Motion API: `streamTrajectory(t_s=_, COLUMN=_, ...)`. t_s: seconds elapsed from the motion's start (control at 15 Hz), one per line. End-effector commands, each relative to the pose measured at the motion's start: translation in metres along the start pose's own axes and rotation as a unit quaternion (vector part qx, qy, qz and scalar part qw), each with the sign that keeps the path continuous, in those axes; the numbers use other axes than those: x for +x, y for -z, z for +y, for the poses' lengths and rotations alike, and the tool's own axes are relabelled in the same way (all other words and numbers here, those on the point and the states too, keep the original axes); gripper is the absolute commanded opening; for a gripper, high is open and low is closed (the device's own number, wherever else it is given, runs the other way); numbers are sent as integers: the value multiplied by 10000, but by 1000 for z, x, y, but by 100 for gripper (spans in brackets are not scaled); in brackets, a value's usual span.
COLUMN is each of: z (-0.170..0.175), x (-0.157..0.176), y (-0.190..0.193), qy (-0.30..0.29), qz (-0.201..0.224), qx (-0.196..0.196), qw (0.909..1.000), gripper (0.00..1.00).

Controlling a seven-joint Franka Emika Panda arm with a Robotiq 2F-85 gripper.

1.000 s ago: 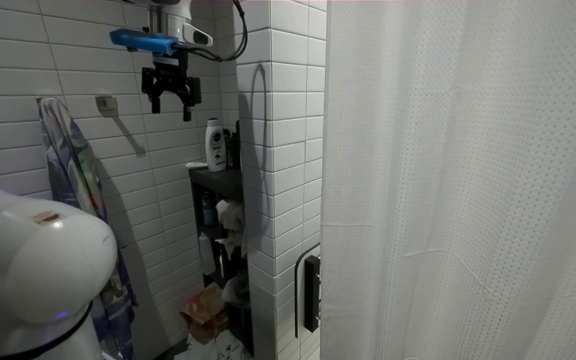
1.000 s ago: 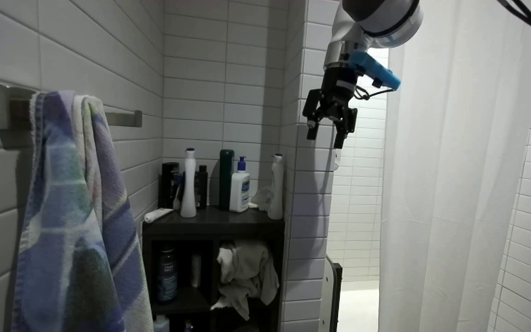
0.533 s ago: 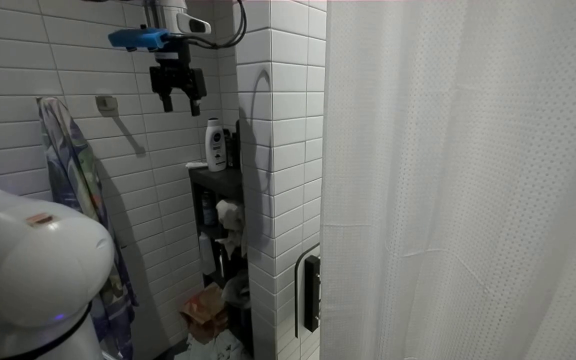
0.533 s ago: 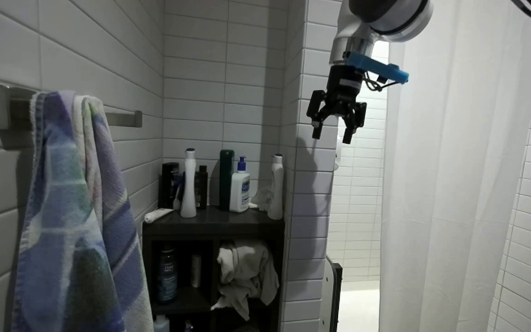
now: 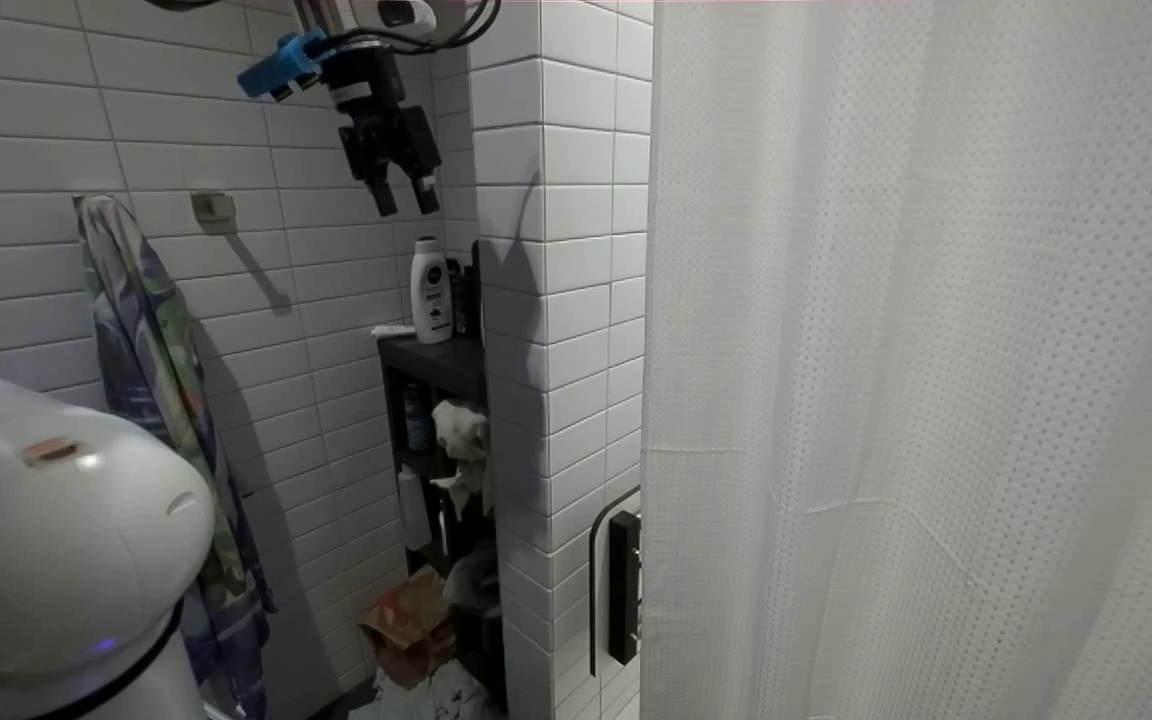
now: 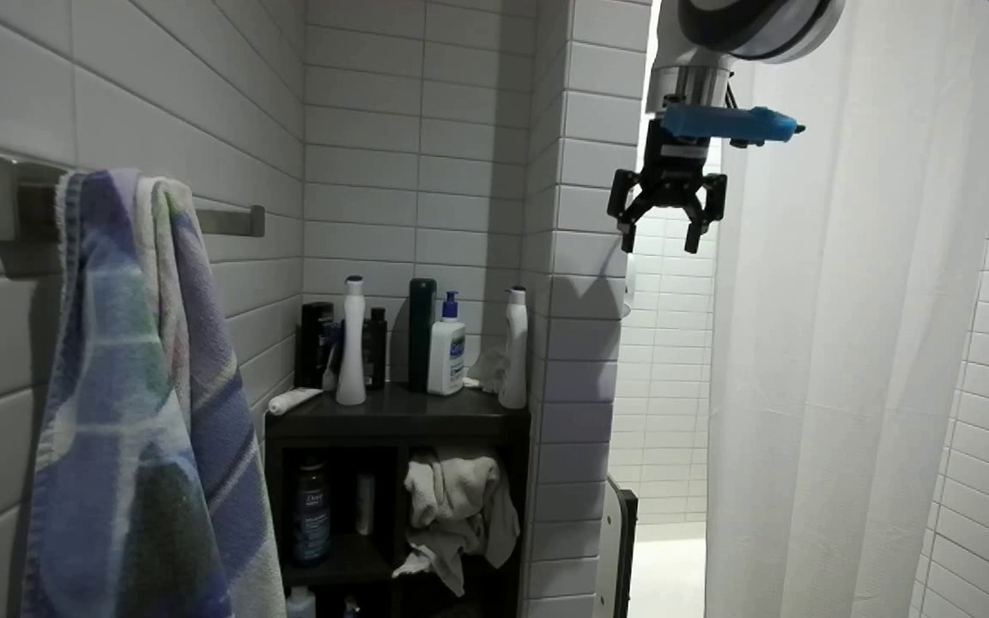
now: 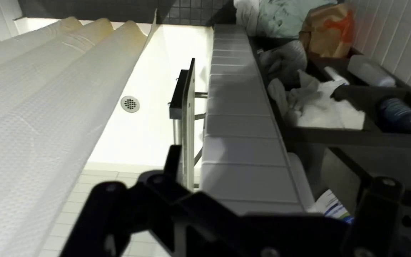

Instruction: Move the shower curtain to the right

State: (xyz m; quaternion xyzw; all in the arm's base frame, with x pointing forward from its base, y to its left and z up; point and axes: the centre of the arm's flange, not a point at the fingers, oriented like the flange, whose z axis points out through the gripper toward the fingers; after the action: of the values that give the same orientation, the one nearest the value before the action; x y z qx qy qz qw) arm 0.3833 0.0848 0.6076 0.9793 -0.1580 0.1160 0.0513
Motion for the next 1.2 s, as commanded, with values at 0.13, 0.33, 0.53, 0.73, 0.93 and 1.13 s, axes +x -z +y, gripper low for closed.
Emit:
streamTrajectory(t_s=0.13, z=40, x=7, y=3, qy=-1069, qz=519, qx=-590, qw=9912, gripper=100)
streamTrajectory(t_s=0.33, z=67, x=15, y=-5, qy=-1393, qz=578, qx=-640, qw=9865, gripper=100)
streamTrajectory(t_s=0.53, z=91, x=27, y=-21, qy=-1668, qz=604, qx=-476, qw=9830, gripper=100)
streamTrajectory(t_s=0.73, z=116, x=38, y=-38, qy=-1990, qz=750, qx=-318, qw=9766, gripper=100)
streamTrajectory(t_s=0.93, z=134, x=44, y=-46, qy=-2184, qz=976, qx=-236, qw=9707, gripper=100)
streamTrajectory(t_s=1.13, z=144, x=52, y=-49, qy=-2154, qz=1235, qx=-248, qw=9684, gripper=100)
